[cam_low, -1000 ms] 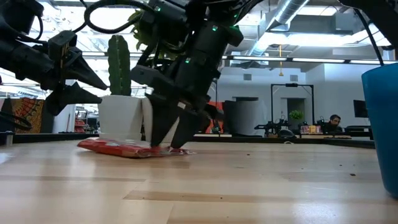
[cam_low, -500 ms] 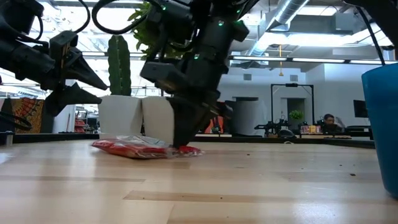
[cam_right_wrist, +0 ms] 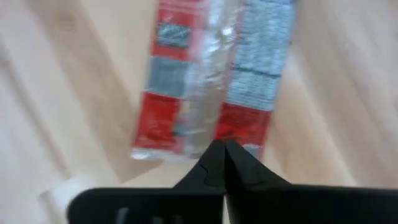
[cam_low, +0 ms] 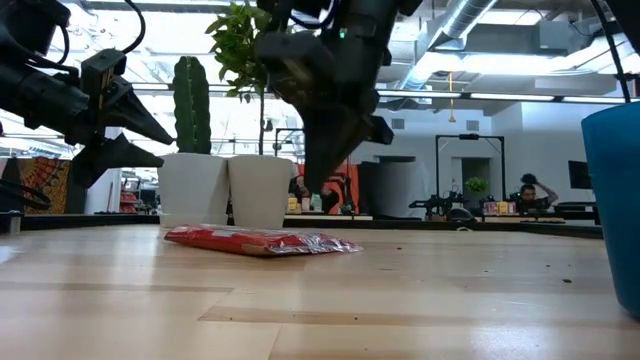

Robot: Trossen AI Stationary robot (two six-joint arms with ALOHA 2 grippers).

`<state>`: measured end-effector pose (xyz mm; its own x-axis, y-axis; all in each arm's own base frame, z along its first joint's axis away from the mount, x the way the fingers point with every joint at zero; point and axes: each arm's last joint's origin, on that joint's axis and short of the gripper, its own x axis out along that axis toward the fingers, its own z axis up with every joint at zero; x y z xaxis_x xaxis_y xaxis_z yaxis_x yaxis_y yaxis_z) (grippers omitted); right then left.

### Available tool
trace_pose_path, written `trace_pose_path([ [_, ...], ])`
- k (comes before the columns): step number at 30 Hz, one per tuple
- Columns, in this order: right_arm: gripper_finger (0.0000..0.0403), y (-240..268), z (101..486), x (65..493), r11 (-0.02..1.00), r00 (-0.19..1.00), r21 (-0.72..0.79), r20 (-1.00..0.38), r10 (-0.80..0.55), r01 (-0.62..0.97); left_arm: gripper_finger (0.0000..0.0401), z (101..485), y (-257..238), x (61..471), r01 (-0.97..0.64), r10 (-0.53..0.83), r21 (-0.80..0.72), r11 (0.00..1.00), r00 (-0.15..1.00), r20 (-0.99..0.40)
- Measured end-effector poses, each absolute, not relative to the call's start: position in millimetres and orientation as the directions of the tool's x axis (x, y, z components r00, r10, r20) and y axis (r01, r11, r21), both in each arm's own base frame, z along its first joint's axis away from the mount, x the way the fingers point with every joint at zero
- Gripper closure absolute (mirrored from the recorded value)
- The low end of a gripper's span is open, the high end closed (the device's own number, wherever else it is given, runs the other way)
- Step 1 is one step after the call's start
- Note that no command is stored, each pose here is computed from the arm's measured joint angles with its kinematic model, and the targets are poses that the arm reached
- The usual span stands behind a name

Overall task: Sort popcorn bags into baskets
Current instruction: Put the red popcorn bag into the blue bin

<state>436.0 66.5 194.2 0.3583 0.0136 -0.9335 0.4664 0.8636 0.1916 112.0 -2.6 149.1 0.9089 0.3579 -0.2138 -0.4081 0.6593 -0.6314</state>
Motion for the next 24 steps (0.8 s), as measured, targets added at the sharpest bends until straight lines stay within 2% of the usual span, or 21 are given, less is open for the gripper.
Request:
trace_pose_path([
  [4,0.0328,71.8,190.3,436.7,0.868,0.35,0.213,-0.935,0.048,0.448,0.0218,149.2,-2.6,112.0,-0.408,0.358,-0.632,0.659,0.909,-0.214],
  [11,0.0148,71.0,164.9,446.9,0.853,0.35,0.169,-0.937,-0.016,0.494,0.0218,149.1,-2.6,112.0,-0.408,0.358,-0.632,0.659,0.909,-0.214],
  [13,0.0115,70.8,155.1,443.4,0.852,0.291,0.131,-0.956,-0.027,0.508,0.0218,149.1,-2.6,112.0,-0.408,0.358,-0.632,0.659,0.909,-0.214],
  [14,0.0106,71.8,149.6,447.9,0.85,0.313,0.154,-0.95,-0.013,0.504,0.0218,149.1,-2.6,112.0,-0.408,0.358,-0.63,0.661,0.909,-0.214],
  [17,0.0097,73.1,140.0,451.1,0.849,0.298,0.181,-0.954,0.029,0.497,0.0218,148.8,-2.5,112.1,-0.412,0.36,-0.624,0.664,0.907,-0.217],
  [19,0.0107,74.2,129.7,451.9,0.843,0.27,0.183,-0.962,0.047,0.506,0.0218,148.7,-2.6,112.1,-0.412,0.358,-0.621,0.667,0.908,-0.217],
  [22,0.0147,73.8,127.3,449.3,0.829,0.237,0.175,-0.97,0.052,0.531,0.0218,147.8,-2.4,112.7,-0.425,0.369,-0.615,0.665,0.902,-0.224],
  [24,0.0192,73.6,126.7,448.3,0.826,0.228,0.165,-0.973,0.045,0.54,0.0218,147.2,-2.3,112.8,-0.43,0.372,-0.612,0.664,0.899,-0.229],
])
